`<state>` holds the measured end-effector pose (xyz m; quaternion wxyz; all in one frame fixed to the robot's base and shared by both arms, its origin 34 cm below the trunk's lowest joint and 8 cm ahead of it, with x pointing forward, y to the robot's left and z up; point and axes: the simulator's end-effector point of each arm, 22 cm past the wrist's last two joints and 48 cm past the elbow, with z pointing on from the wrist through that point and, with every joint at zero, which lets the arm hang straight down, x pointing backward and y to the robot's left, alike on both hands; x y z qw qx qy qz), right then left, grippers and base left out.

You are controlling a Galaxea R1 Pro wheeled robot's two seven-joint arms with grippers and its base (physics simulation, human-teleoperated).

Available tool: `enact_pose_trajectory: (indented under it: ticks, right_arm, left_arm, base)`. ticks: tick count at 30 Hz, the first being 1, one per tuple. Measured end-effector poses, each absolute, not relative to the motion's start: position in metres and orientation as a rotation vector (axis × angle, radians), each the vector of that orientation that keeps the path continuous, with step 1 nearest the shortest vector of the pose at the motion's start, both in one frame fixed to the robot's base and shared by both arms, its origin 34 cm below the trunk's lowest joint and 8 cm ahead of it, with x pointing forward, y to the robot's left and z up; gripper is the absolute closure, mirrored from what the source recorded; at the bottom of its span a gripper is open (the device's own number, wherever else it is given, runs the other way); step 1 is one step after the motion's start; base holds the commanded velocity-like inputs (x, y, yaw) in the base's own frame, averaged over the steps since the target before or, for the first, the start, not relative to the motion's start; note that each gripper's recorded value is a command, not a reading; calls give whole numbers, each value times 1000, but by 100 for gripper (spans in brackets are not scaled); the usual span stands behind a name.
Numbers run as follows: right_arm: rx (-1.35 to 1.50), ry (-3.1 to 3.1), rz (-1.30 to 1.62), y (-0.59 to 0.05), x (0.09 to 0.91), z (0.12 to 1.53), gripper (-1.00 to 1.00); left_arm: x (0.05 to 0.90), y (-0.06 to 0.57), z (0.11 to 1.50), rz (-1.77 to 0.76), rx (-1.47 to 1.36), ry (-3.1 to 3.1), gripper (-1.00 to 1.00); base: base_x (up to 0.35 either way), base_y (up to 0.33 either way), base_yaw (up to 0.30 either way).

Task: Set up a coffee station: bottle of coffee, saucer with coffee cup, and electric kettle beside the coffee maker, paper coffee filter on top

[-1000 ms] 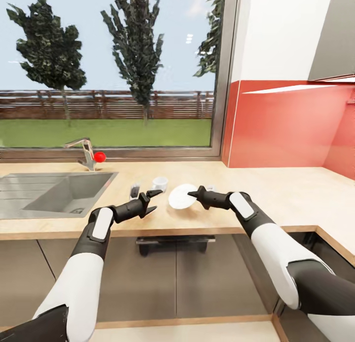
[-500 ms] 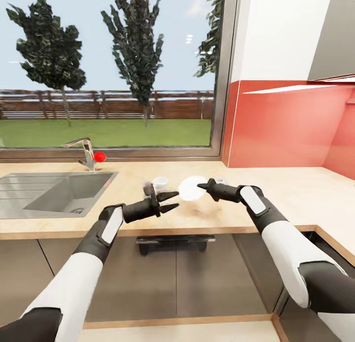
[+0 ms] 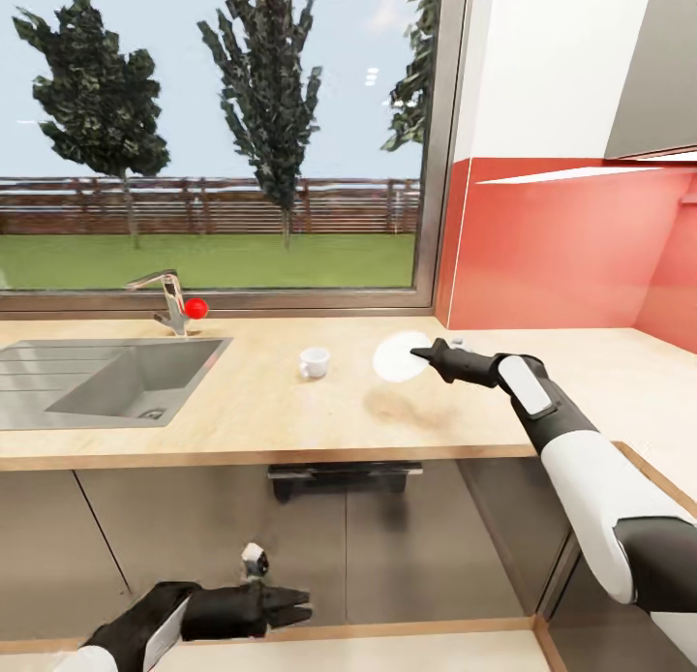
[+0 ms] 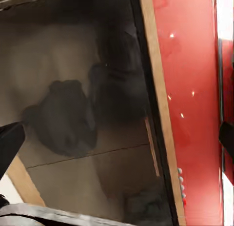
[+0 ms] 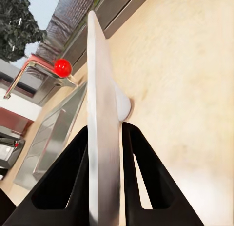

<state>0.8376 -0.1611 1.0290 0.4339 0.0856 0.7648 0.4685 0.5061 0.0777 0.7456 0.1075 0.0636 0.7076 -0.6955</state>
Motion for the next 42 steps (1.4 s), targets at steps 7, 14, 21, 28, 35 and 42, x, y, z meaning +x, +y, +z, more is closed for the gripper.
enact_pose_trajectory:
  ticks: [7, 14, 21, 28, 35, 42]
  right_arm:
    - [203, 1896, 1156, -165, 838, 1034, 100]
    - [207, 1892, 1146, -173, 838, 1035, 100]
    - [207, 1895, 1140, -176, 838, 1034, 100]
    - [207, 1894, 1140, -176, 838, 1034, 100]
    - [208, 1894, 1140, -176, 839, 1034, 100]
    - [207, 1895, 1138, -176, 838, 1034, 100]
  left_arm:
    - [349, 145, 622, -1963, -128, 2287, -100]
    - [305, 270, 556, -1475, -669, 2361, -100]
    - [288, 309, 517, -1190, -822, 2481, -100]
    - [288, 309, 516, -1188, -823, 2481, -100]
    - [288, 309, 517, -1189, -824, 2480, -100]
    - [288, 309, 517, -1188, -824, 2479, -100]
  base:
    - [0, 0, 0]
    - [0, 0, 0]
    - [0, -135, 102]
    - [-121, -64, 212]
    - [-289, -80, 72]
    - [-125, -21, 220]
